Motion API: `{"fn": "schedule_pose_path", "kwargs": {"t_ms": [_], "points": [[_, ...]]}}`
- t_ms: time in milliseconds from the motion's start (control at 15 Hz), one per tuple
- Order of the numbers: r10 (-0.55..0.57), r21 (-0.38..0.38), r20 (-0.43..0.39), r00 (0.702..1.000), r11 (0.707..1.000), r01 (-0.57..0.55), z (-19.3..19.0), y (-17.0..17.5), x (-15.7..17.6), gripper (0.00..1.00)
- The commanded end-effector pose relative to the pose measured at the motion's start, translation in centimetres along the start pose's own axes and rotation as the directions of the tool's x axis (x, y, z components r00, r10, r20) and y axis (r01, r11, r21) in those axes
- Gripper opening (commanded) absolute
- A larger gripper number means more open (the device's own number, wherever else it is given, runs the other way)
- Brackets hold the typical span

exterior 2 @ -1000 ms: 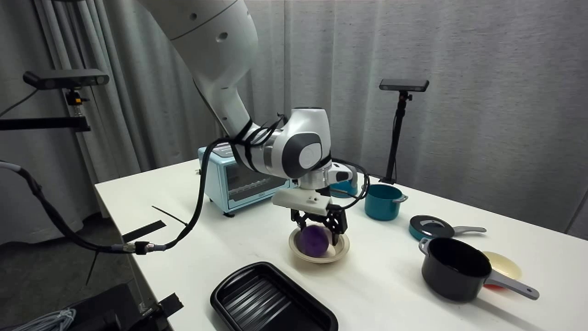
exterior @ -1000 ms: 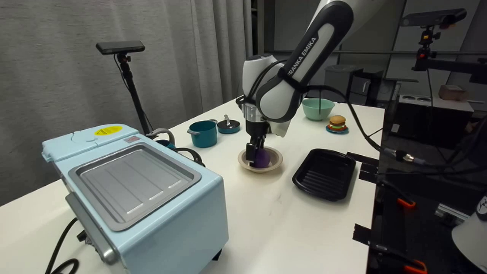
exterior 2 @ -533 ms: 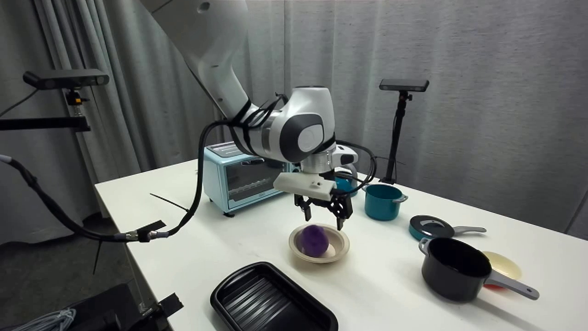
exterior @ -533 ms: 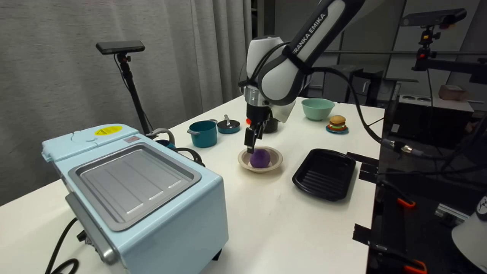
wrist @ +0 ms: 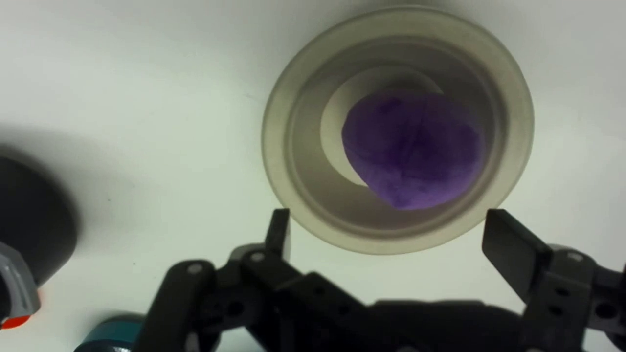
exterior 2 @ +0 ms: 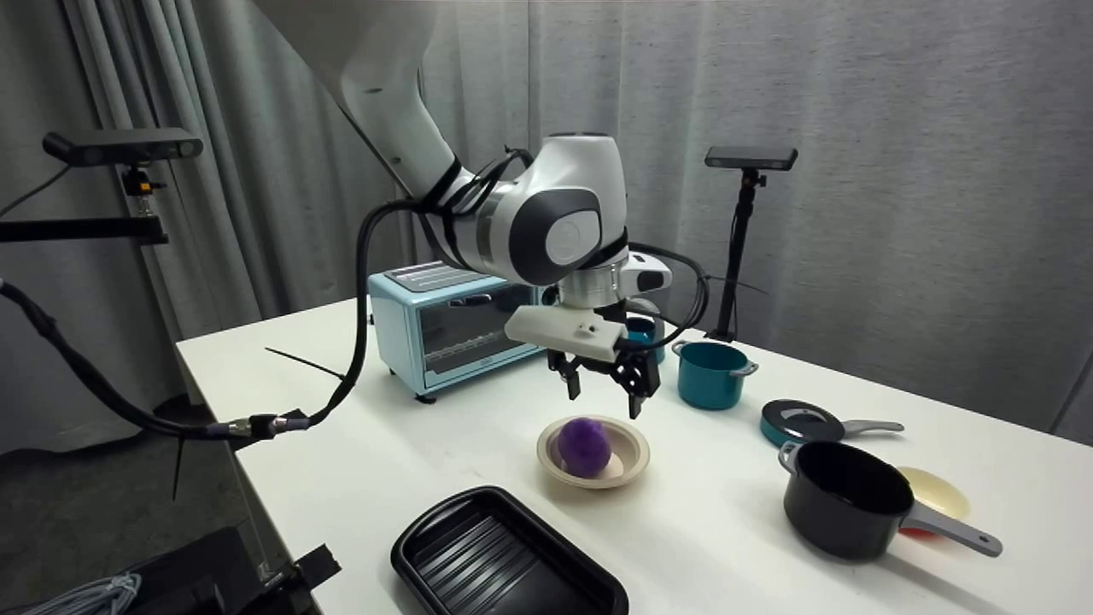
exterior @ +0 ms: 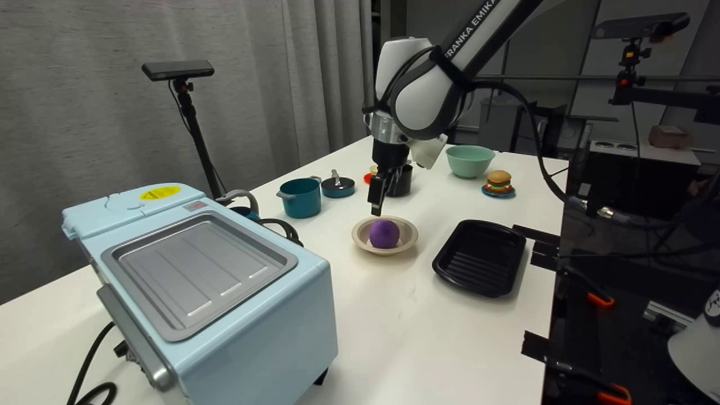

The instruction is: Put the purple object into the white plate

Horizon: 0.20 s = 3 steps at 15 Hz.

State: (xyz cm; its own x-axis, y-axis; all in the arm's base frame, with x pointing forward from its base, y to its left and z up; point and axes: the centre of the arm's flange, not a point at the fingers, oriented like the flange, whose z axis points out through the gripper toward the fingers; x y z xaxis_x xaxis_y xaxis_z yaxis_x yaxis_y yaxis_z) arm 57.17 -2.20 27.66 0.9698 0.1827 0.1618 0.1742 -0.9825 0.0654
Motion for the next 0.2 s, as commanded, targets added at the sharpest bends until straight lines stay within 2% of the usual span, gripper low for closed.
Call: {"fn": "schedule_pose_path", "kwargs": {"t_ms": [0, 133], "points": [[0.0, 0.0, 0.001, 1.0, 1.0, 0.0, 0.03, -0.03, -0.03, 1.0], [0.0, 0.001, 0.001, 1.0, 1.0, 0.0, 0.05, -0.05, -0.05, 1.0]]}}
